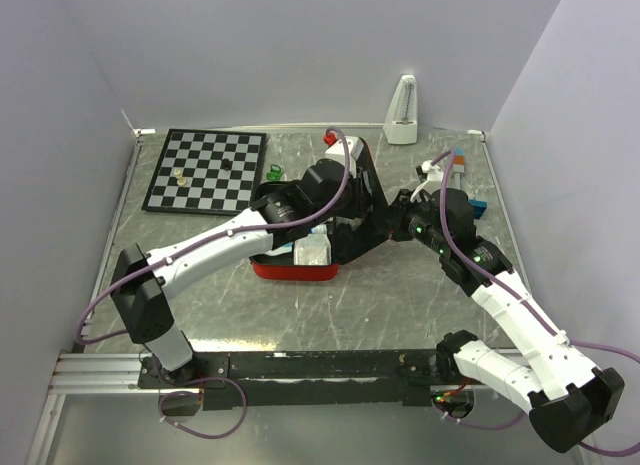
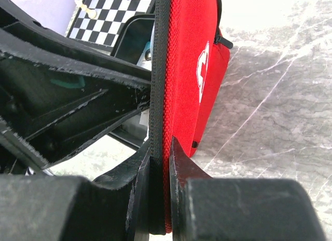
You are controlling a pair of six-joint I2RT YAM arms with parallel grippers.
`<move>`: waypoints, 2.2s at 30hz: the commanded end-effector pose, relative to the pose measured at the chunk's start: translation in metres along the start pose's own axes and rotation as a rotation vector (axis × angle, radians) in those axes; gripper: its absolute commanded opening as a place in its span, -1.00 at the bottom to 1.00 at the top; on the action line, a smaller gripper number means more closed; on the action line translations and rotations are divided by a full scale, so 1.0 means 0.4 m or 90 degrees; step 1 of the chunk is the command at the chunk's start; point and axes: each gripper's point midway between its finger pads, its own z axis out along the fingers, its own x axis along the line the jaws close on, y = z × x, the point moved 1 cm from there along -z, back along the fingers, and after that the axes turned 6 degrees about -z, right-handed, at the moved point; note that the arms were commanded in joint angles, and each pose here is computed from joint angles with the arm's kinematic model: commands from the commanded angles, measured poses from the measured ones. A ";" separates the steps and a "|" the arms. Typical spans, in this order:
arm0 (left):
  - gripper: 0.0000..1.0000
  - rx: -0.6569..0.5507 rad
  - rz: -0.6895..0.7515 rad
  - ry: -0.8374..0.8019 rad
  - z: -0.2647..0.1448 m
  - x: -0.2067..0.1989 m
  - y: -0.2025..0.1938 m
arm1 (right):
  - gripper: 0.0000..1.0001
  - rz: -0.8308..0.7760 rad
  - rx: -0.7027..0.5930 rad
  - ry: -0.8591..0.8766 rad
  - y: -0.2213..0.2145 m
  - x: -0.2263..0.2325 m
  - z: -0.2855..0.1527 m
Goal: Organize the medicine kit
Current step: Adjust the medical item in the medicine box.
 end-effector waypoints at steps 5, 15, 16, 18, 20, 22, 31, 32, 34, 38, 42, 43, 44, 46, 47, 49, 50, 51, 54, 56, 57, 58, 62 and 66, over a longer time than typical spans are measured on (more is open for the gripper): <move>-0.58 0.000 0.034 0.063 0.056 0.030 -0.003 | -0.72 0.003 0.063 0.074 -0.041 0.062 -0.039; -0.84 0.048 0.052 0.167 0.105 0.112 -0.060 | -0.72 -0.002 0.064 0.079 -0.042 0.065 -0.045; -0.89 0.058 0.055 0.172 0.106 0.119 -0.066 | -0.72 -0.002 0.064 0.079 -0.042 0.065 -0.044; -0.98 0.077 0.061 0.182 0.108 0.126 -0.076 | -0.72 -0.002 0.062 0.081 -0.039 0.067 -0.044; -0.98 0.096 0.072 0.182 0.107 0.125 -0.084 | -0.72 -0.001 0.063 0.081 -0.040 0.067 -0.041; -0.99 0.118 0.084 0.175 0.103 0.119 -0.091 | -0.72 -0.001 0.063 0.081 -0.039 0.068 -0.040; -0.32 0.225 0.132 0.203 0.106 0.142 -0.146 | -0.71 0.000 0.063 0.080 -0.036 0.068 -0.039; -0.23 0.223 0.130 0.201 0.107 0.145 -0.149 | -0.71 0.000 0.064 0.079 -0.037 0.067 -0.039; -0.11 0.203 0.119 0.194 0.099 0.139 -0.134 | -0.71 0.001 0.064 0.077 -0.038 0.065 -0.037; 0.18 0.151 0.094 0.169 0.072 0.110 -0.083 | -0.71 0.000 0.065 0.075 -0.038 0.063 -0.036; 0.36 0.081 0.064 0.117 0.021 0.057 -0.004 | -0.71 -0.001 0.063 0.074 -0.034 0.064 -0.036; 0.39 0.065 0.057 0.102 0.004 0.042 0.018 | -0.71 -0.002 0.063 0.075 -0.035 0.065 -0.036; 0.42 0.042 0.049 0.086 -0.015 0.024 0.046 | -0.71 -0.002 0.063 0.074 -0.034 0.064 -0.035; 0.46 0.020 0.040 0.063 -0.041 0.002 0.076 | -0.71 -0.001 0.063 0.072 -0.035 0.063 -0.034; 0.47 0.006 0.035 0.052 -0.055 -0.008 0.093 | -0.71 -0.001 0.063 0.073 -0.035 0.063 -0.034; 0.50 -0.010 0.027 0.033 -0.074 -0.023 0.110 | -0.71 0.000 0.061 0.075 -0.032 0.065 -0.035; 0.51 -0.016 0.023 0.023 -0.083 -0.028 0.115 | -0.71 0.000 0.060 0.075 -0.031 0.066 -0.036; 0.53 -0.024 0.019 0.018 -0.089 -0.032 0.121 | -0.71 0.001 0.060 0.076 -0.031 0.067 -0.036; 0.40 -0.062 -0.007 0.031 -0.101 -0.015 0.134 | -0.71 0.001 0.060 0.076 -0.031 0.067 -0.037; 0.05 -0.084 -0.034 0.056 -0.102 0.014 0.139 | -0.71 0.001 0.056 0.079 -0.027 0.070 -0.039; -0.14 -0.085 -0.042 0.065 -0.098 0.029 0.138 | -0.71 0.003 0.056 0.081 -0.026 0.072 -0.041; -0.25 -0.080 -0.049 0.072 -0.090 0.044 0.132 | -0.71 0.001 0.055 0.082 -0.025 0.073 -0.042; -0.46 -0.051 -0.067 0.077 -0.053 0.071 0.119 | -0.71 0.001 0.058 0.085 -0.027 0.075 -0.042; -0.56 -0.056 -0.077 0.021 -0.037 0.029 0.128 | -0.71 0.002 0.059 0.084 -0.029 0.073 -0.040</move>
